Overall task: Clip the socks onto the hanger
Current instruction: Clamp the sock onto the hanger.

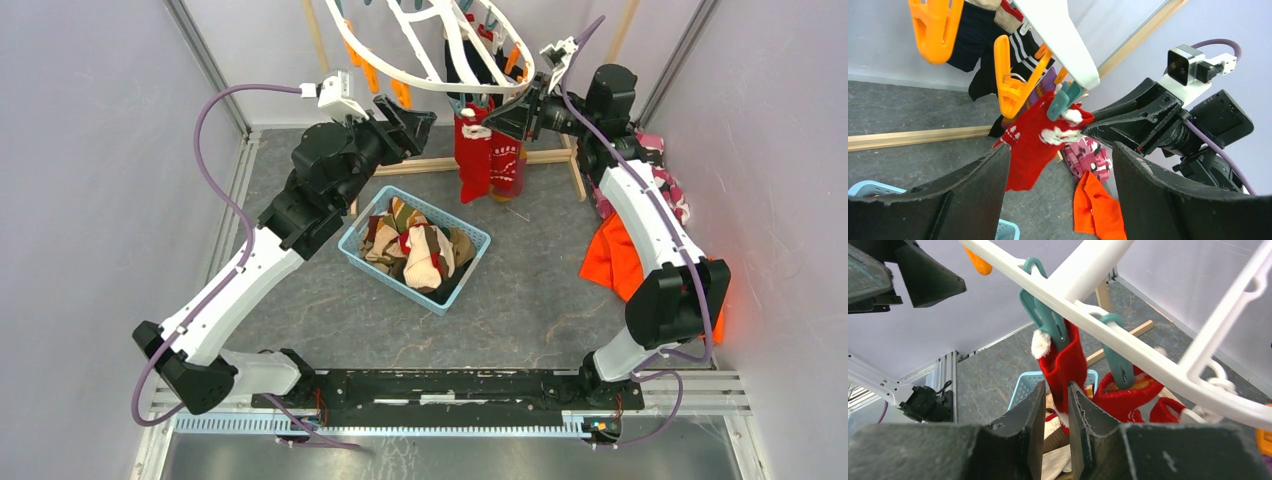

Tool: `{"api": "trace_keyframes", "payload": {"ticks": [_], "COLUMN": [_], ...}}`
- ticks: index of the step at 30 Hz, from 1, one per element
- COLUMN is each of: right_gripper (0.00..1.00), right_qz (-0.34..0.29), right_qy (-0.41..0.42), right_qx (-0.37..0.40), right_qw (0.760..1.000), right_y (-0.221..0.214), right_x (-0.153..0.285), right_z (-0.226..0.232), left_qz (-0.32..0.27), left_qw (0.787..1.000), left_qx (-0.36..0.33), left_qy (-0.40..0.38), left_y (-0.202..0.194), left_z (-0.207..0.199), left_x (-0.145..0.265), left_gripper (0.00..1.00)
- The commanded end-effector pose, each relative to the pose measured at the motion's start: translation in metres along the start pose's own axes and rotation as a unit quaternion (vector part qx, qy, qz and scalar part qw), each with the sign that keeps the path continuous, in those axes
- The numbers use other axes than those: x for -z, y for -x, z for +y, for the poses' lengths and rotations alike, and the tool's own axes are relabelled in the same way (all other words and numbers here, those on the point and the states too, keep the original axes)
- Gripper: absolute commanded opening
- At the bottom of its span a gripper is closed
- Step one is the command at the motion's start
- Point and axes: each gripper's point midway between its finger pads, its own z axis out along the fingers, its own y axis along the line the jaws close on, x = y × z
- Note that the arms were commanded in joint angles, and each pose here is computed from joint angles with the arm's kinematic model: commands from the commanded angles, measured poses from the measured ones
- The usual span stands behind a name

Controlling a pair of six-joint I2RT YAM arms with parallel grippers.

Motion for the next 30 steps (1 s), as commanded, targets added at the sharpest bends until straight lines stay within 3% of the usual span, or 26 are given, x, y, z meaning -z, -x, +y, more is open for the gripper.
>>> {"api": "trace_keyframes", "payload": {"ticks": [1,12,21,30], "right_gripper": [0.28,0.28,0.46,0.65], "right_qz": [-0.011,0.012,0.066,0.142], "right_qy": [-0.007,-0.041,-0.027,-0.016], "right_qx": [0.004,0.071,0.199,0.247], "right_qw": [1.0,0.997,0.977,0.958], "right_y": [0.008,0.01,-0.008,-0.069], "right_x": [0.007,0.017,0.042,0.081], "right_z": [-0.007,-0.012,0.015,0.035], "left_qz": [-0.022,-0.016,0.002,0.074], "left_qw": [0.999,0.998,0.985,0.983], "left_qx": [-0.011,-0.036,-0.115,-0.129], "left_qy": [-0.031,-0.049,-0.127,-0.111], "left_y": [0.017,0.012,-0.021,-0.092], "left_z": [-0.012,-0.008,0.002,0.057], "left_x": [0.014,0.035,0.079,0.106], "left_gripper": [0.8,0.82,0.99,1.0]}}
